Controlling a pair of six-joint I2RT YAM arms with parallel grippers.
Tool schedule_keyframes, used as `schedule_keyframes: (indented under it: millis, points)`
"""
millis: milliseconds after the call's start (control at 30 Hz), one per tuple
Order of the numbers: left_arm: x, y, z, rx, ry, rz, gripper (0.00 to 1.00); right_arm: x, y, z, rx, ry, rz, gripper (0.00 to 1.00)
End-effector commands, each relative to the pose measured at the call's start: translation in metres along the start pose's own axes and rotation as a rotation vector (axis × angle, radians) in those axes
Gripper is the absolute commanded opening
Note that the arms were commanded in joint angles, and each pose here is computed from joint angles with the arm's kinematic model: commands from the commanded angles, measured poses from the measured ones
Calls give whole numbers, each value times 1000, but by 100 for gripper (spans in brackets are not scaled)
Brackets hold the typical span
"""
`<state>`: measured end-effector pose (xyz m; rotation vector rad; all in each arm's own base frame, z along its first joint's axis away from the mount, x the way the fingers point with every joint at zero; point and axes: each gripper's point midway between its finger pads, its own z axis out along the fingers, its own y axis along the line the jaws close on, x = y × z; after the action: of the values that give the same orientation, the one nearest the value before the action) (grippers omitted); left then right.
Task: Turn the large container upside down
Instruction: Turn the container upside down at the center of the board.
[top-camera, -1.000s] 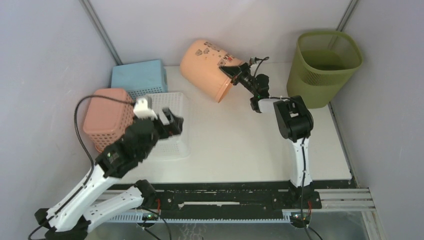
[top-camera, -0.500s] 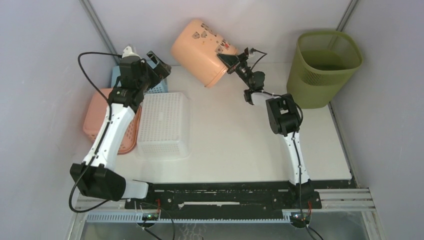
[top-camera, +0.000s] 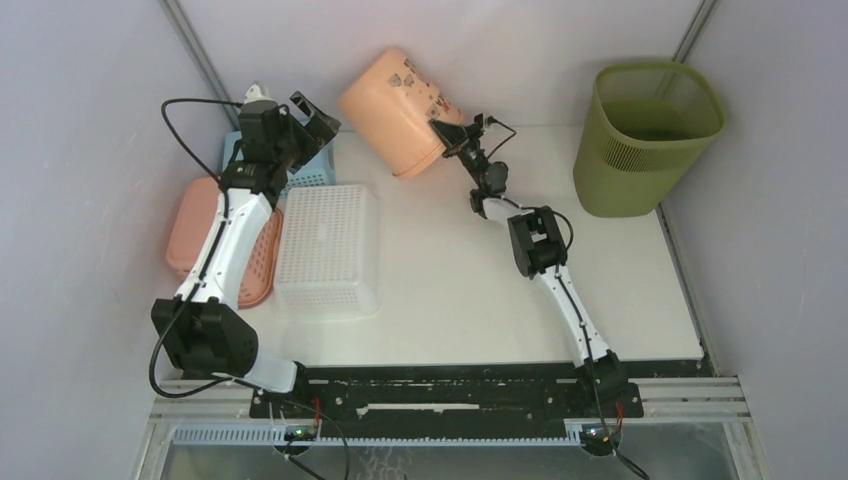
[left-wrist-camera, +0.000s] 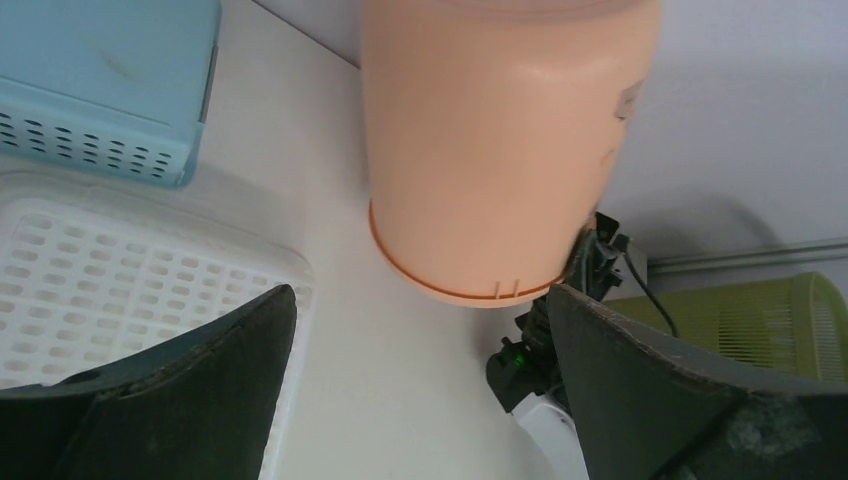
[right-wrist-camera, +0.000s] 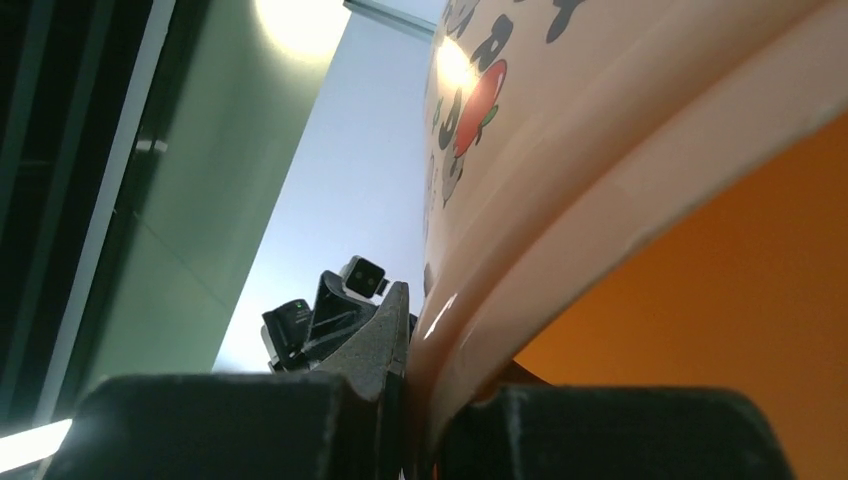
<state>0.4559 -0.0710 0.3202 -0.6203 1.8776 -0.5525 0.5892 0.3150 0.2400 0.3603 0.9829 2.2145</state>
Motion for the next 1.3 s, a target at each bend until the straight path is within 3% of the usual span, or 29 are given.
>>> schedule_keyframes:
  millis: [0, 233, 433, 567, 700, 967, 1267]
  points:
    - [-29, -30, -6, 94, -70, -17, 100, -1, 41, 9, -131, -17, -16, 0]
    - [-42, -36, 11, 90, -93, -15, 100, 5, 16, -11, 62, 1, -88, 0]
    - [-73, -60, 69, 97, -68, -28, 100, 8, 5, -33, 157, 16, -100, 0]
    - [-98, -85, 89, 145, -128, -27, 100, 8, -10, -51, 217, 8, -93, 0]
    - [-99, -97, 112, 214, -137, -25, 99, 7, -25, -65, 250, 16, -85, 0]
    - [-51, -128, 146, 403, -66, 26, 97, 5, -43, -85, 302, 31, -73, 0]
    - [13, -133, 184, 426, 55, 31, 97, 5, -53, -102, 347, 42, -63, 0]
